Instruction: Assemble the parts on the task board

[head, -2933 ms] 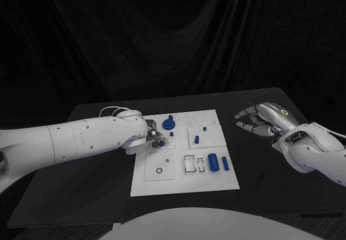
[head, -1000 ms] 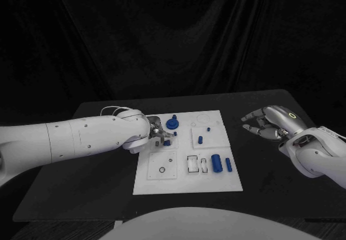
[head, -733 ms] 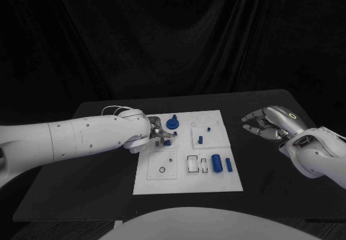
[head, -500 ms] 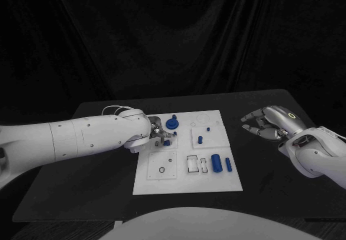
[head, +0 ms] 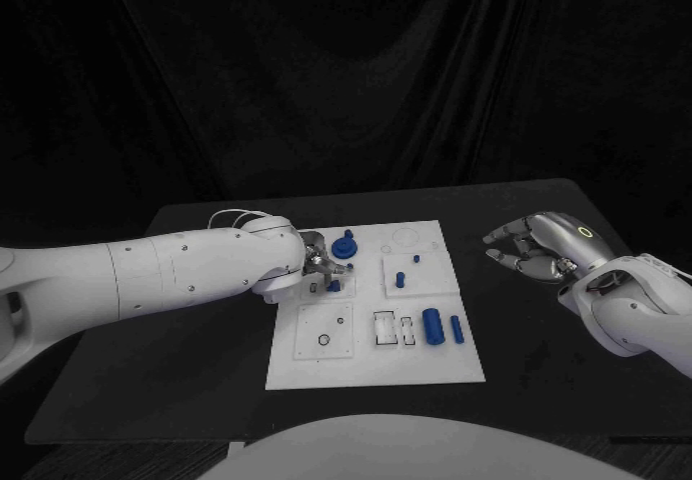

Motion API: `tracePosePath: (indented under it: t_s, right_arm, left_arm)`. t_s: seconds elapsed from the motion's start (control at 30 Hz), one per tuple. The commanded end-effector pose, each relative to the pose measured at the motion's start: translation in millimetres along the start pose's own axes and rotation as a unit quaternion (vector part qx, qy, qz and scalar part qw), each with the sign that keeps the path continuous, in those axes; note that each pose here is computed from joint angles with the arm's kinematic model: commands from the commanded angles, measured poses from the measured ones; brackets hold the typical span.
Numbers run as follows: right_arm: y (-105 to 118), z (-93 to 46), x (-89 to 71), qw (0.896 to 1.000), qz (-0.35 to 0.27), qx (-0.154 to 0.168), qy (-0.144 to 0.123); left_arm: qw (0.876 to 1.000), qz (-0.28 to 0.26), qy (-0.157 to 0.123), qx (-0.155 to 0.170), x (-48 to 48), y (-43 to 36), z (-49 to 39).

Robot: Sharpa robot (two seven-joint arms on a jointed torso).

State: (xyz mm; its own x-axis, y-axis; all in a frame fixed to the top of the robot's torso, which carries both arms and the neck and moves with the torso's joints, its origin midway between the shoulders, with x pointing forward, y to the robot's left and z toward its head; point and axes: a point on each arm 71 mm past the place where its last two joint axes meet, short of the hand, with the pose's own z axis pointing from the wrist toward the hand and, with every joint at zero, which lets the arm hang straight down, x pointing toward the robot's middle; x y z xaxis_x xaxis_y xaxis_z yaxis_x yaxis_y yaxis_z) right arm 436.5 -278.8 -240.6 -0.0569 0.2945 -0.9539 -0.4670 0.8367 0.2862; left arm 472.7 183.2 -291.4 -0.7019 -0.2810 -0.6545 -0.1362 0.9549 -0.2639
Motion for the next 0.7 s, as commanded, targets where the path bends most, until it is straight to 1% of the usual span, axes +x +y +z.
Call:
tracePosePath:
  t_s: [0.03,0.23,0.7]
  right_arm:
    - [-0.8,-0.6,0.7,1.0,0.0,0.008,-0.001]
    - [-0.9,-0.9,0.4,1.0,0.0,0.008,-0.002]
    - [-0.8,-0.6,0.9,1.0,0.0,0.007,-0.001]
  left_arm:
    - [1.0,0.008,0.015,0.005,2.8,-1.9,1.3]
    - [1.0,0.014,0.023,-0.001,4.5,-1.6,2.9]
    - [0.999,0.02,0.033,-0.013,6.1,0.8,4.0]
